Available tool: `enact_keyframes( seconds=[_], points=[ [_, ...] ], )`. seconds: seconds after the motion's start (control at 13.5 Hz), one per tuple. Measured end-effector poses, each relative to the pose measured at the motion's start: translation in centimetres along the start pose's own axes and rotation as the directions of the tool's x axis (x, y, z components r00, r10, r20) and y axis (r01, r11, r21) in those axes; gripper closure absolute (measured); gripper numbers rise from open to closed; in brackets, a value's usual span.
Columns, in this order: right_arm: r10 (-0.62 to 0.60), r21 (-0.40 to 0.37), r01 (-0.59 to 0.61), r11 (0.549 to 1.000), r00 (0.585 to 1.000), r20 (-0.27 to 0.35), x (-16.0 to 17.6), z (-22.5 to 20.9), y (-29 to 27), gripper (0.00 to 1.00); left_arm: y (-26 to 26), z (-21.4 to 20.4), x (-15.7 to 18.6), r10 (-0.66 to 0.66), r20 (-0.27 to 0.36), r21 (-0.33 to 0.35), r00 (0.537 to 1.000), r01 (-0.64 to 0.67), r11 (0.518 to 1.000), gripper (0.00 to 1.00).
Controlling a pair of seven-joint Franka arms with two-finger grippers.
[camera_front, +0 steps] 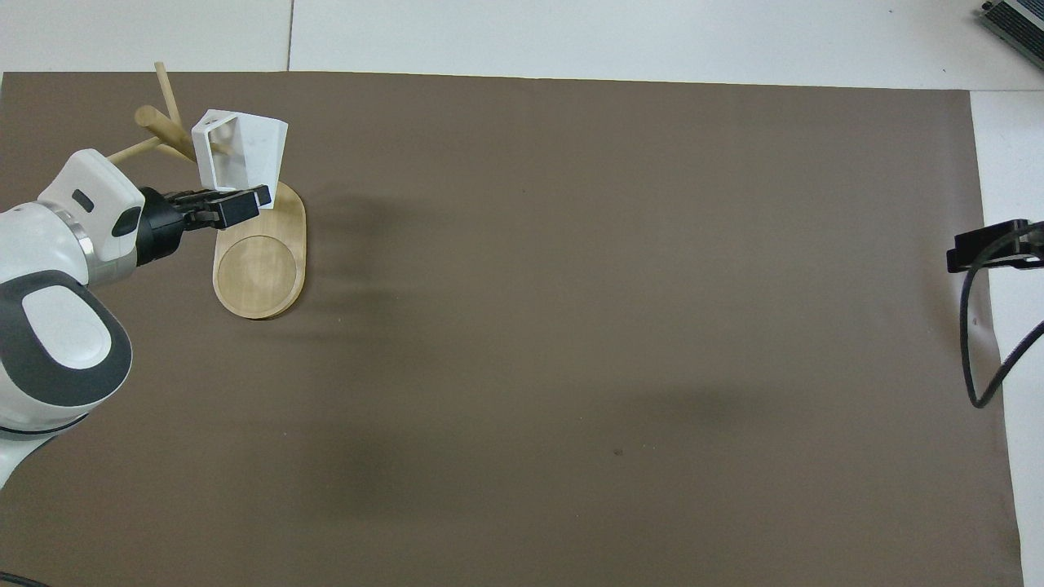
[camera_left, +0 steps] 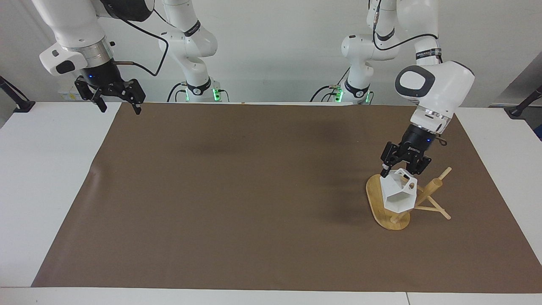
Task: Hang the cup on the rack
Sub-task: 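Lower the cup handle onto the peg and open the left gripper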
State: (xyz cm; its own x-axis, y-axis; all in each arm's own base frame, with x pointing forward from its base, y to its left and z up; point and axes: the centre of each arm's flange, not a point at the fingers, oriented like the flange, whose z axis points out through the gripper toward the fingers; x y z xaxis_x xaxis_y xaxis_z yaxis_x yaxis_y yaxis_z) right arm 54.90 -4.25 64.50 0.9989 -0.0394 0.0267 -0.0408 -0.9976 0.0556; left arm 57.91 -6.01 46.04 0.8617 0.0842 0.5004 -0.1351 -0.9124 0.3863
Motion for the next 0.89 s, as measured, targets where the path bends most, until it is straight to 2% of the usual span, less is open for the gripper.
enact_keyframes(
  seconds=[0.37, 0.67, 0.74, 0.89],
  points=[
    [-0.006, 0.001, 0.006, 1.000, 1.000, -0.003, -0.08, -0.17, -0.28, 0.00, -1.09, -0.21, -0.04, -0.110, -0.003, -0.023, 0.994, 0.110, 0.994, 0.30],
    [-0.017, 0.001, 0.017, 1.000, 1.000, -0.019, 0.09, -0.33, -0.90, 0.00, -1.08, 0.03, -0.16, -0.149, 0.003, -0.029, 0.989, 0.149, 0.988, 0.30],
    [-0.018, 0.001, 0.018, 1.000, 1.000, -0.018, 0.10, -0.24, -0.95, 0.00, -1.01, 0.04, -0.15, -0.157, 0.003, -0.030, 0.988, 0.157, 0.987, 0.27],
    [-0.016, 0.001, 0.016, 1.000, 1.000, -0.010, 0.13, 0.17, -0.82, 0.00, -0.82, -0.14, 0.13, -0.168, 0.001, -0.035, 0.986, 0.168, 0.985, 0.03]
  ],
)
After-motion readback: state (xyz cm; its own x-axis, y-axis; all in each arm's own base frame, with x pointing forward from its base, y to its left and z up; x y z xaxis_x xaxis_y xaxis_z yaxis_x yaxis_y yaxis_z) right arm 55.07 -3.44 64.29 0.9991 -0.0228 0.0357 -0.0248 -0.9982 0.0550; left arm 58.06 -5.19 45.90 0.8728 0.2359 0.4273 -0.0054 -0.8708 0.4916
